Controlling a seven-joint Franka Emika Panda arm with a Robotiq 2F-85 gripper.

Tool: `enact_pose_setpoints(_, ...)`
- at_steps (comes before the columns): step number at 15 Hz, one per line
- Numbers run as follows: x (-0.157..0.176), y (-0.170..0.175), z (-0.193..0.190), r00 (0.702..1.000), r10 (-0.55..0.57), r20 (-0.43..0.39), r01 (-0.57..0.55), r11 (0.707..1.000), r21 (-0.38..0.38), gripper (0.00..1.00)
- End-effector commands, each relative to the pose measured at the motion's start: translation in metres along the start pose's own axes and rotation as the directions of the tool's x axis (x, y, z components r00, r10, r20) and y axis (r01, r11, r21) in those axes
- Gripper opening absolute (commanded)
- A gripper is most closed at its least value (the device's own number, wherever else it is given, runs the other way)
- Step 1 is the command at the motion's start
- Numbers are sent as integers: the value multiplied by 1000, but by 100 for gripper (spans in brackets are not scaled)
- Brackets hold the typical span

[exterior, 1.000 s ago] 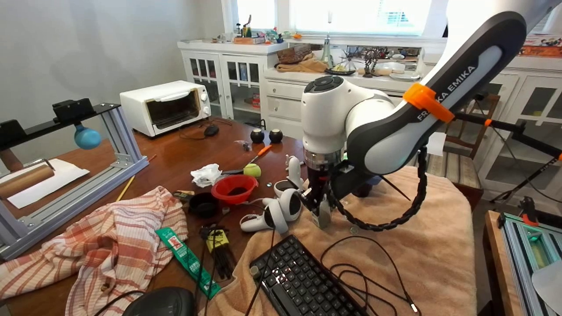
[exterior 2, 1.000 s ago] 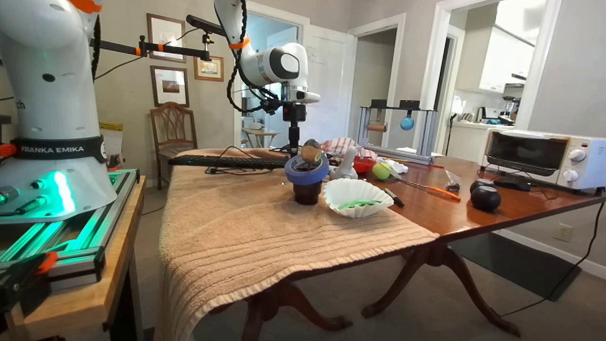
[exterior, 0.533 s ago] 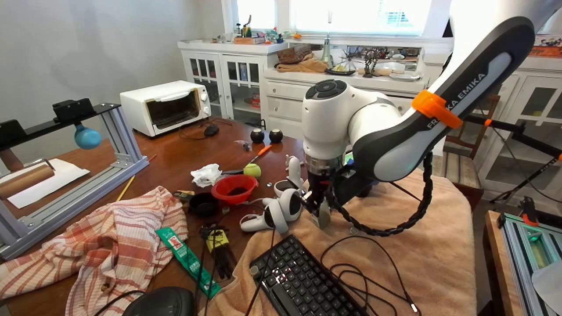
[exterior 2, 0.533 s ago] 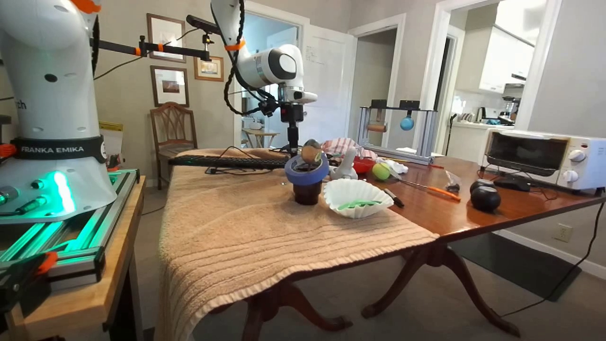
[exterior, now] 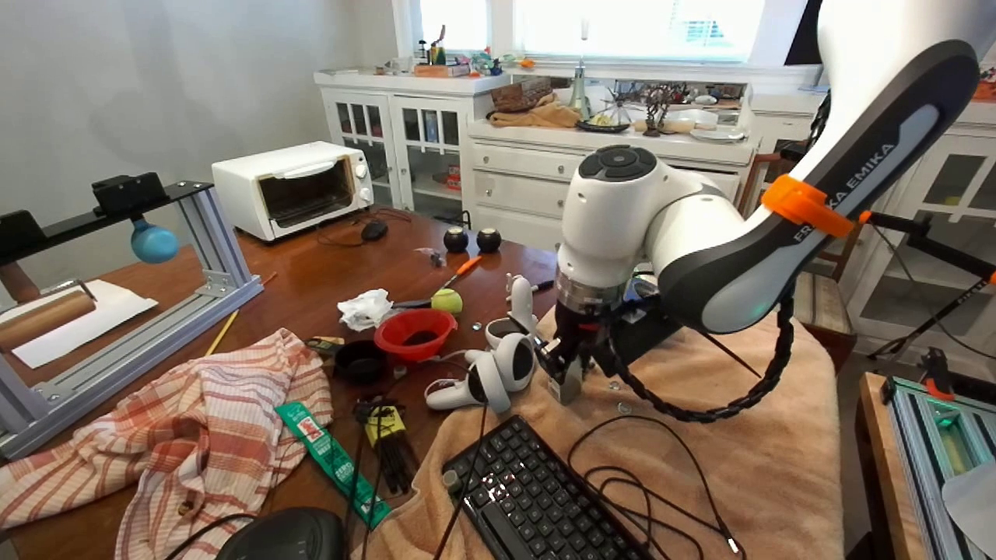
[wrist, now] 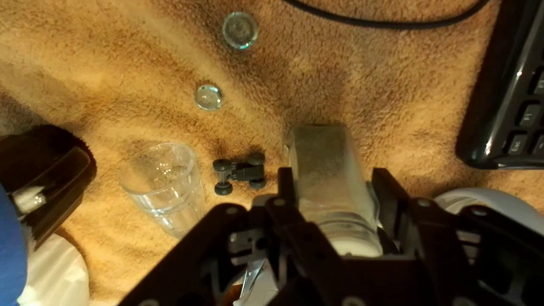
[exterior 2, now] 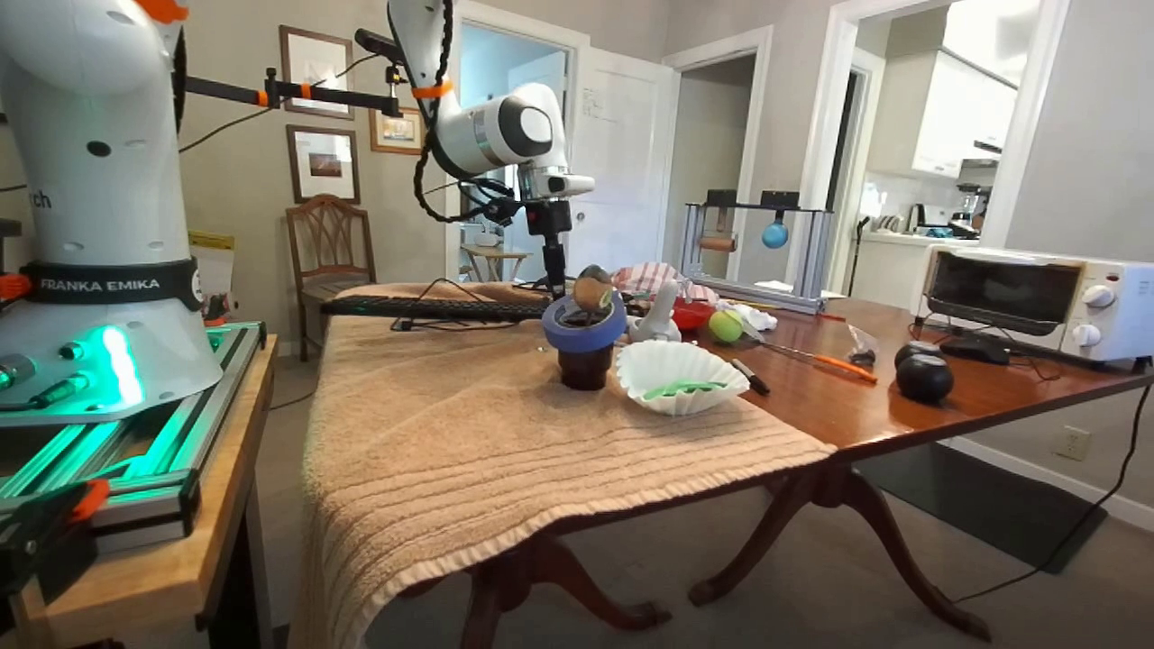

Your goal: Move the white remote to the left then move the hand sanitizer to the right

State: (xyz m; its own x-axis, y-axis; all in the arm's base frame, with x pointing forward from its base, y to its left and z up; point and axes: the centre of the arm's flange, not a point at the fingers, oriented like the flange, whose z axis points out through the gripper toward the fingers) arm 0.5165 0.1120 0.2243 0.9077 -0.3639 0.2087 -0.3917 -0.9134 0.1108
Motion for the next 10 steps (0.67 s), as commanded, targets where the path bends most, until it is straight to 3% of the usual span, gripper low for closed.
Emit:
enact_pose_setpoints(1,-18,17,17,999,39,-19,-37,996,75,23)
enact_pose_setpoints(10,0,16,11,999,-13,34,10,996,84,23)
